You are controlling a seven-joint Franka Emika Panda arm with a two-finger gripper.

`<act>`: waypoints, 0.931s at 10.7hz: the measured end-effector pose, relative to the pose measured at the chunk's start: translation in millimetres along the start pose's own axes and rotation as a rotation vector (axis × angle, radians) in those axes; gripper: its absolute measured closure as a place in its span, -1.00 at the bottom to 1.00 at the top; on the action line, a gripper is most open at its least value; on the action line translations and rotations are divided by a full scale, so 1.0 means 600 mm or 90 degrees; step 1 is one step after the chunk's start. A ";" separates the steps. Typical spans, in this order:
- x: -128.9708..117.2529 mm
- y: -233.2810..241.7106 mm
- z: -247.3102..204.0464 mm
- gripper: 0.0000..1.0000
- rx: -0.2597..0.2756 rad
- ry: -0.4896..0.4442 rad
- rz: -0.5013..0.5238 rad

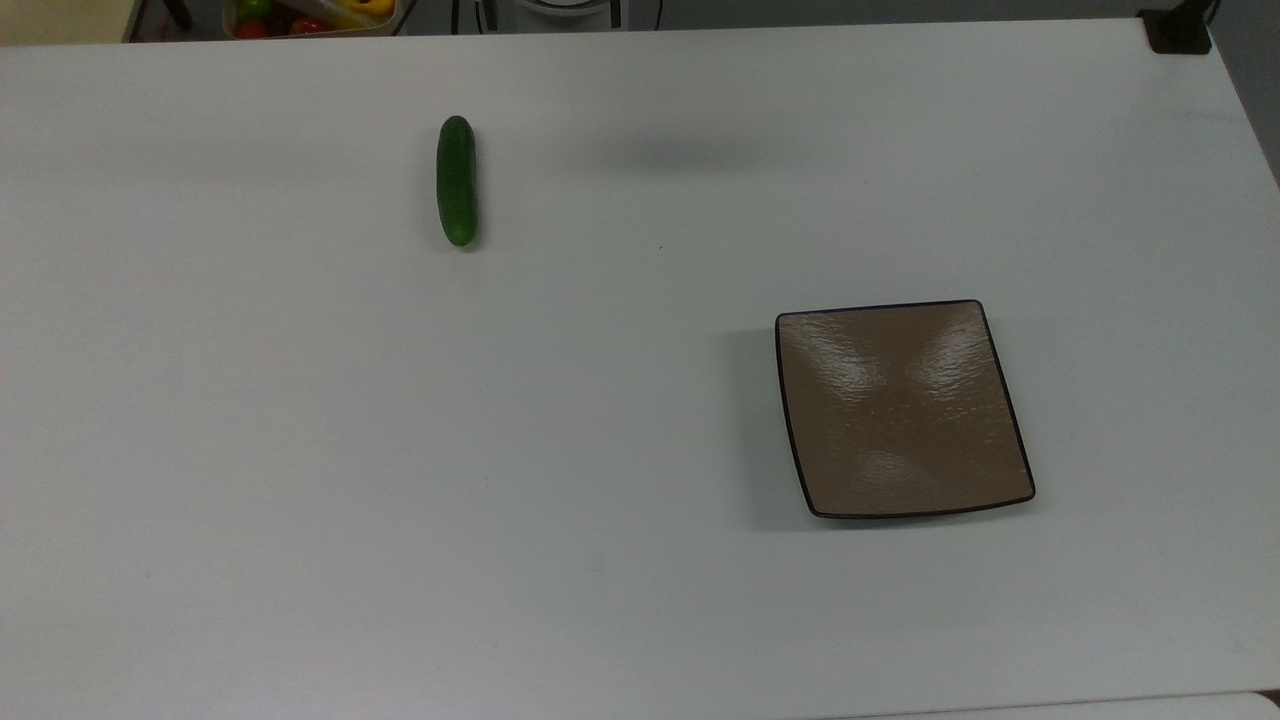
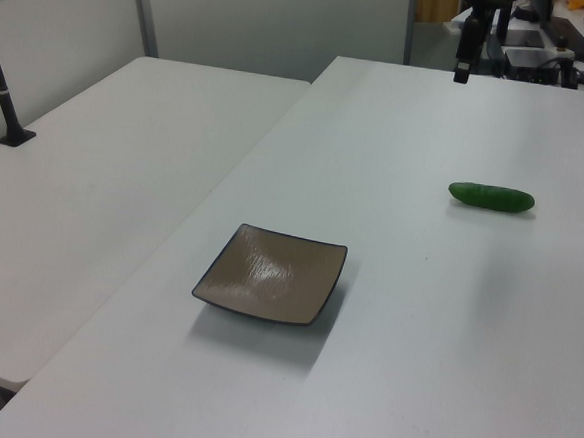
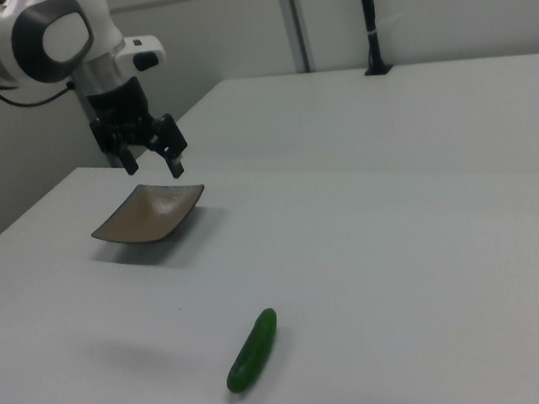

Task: Cucumber placed on a ceramic plate

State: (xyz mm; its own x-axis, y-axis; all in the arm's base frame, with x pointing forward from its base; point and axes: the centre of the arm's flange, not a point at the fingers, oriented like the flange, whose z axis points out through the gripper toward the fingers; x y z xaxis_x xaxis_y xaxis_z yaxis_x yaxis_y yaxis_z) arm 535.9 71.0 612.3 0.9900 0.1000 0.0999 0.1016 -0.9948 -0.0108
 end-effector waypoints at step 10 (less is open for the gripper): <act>-0.054 0.072 0.168 -1.00 0.008 -0.138 -0.070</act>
State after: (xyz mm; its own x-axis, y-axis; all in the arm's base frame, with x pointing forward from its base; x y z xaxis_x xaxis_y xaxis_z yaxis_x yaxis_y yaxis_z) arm 518.3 26.7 508.3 0.9708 0.2105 -0.1148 0.2091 -0.9776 -0.0244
